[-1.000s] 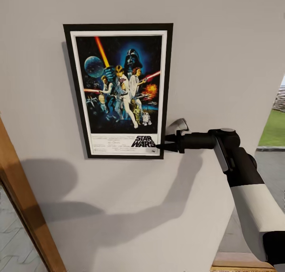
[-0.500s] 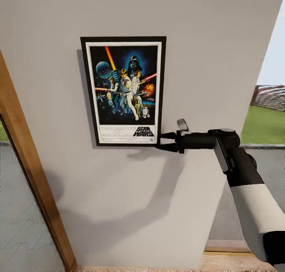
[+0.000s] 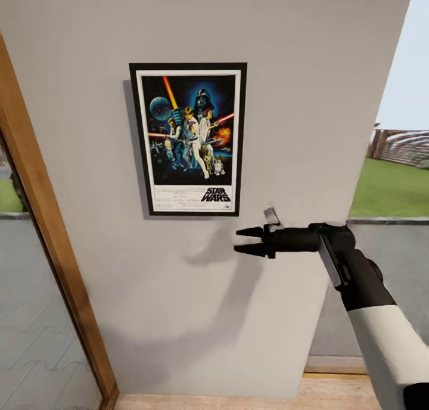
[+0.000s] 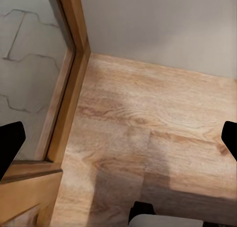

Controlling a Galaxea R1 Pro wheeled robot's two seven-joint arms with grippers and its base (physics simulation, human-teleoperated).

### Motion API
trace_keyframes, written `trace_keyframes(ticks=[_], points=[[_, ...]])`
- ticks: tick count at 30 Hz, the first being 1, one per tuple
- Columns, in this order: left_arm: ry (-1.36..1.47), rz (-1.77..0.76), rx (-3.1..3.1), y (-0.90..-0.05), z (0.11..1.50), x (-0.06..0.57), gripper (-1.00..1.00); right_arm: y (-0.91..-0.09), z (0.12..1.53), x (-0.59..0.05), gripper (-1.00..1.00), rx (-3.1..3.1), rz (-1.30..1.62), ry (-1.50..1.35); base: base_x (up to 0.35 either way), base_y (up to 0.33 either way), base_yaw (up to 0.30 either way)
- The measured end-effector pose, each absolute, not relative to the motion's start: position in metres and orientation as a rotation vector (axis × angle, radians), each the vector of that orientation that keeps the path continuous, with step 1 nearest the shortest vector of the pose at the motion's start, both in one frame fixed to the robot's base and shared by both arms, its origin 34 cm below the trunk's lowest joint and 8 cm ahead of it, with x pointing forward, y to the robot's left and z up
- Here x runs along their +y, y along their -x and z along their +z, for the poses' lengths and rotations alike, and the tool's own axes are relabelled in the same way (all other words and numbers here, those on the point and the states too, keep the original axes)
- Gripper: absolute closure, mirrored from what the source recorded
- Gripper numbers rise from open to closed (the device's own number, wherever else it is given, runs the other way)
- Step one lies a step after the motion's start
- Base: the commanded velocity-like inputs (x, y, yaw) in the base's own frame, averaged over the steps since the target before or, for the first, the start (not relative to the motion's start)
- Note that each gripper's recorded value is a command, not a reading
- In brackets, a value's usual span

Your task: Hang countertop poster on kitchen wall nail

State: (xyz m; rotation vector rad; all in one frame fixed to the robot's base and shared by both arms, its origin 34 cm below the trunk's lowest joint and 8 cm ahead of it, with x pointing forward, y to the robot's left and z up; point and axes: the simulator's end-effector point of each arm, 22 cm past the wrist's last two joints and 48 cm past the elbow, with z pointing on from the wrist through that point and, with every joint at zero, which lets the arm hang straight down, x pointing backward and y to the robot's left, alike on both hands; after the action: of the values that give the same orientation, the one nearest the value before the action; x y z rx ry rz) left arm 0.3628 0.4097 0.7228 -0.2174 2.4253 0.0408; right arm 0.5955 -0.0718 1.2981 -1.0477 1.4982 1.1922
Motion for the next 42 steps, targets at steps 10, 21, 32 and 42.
trace_keyframes(ticks=[10,21,32,42], points=[[0.217,0.039,2.409,-0.367,0.727,0.409,-1.00,-0.529,1.137,-0.075,-1.00,1.599,1.292,0.982,-0.009,0.000,0.000],[0.214,0.032,2.397,-0.371,0.730,0.406,-1.00,-0.419,0.847,-0.168,-1.00,2.098,1.307,0.498,0.000,0.000,0.000],[0.207,0.023,2.396,-0.372,0.730,0.401,-1.00,-0.377,0.675,-0.308,-1.00,2.623,0.044,-0.081,0.000,0.000,0.000],[0.205,0.021,2.396,-0.372,0.730,0.400,-1.00,-0.376,0.674,-0.310,-1.00,2.627,0.016,-0.087,0.000,0.000,0.000]])
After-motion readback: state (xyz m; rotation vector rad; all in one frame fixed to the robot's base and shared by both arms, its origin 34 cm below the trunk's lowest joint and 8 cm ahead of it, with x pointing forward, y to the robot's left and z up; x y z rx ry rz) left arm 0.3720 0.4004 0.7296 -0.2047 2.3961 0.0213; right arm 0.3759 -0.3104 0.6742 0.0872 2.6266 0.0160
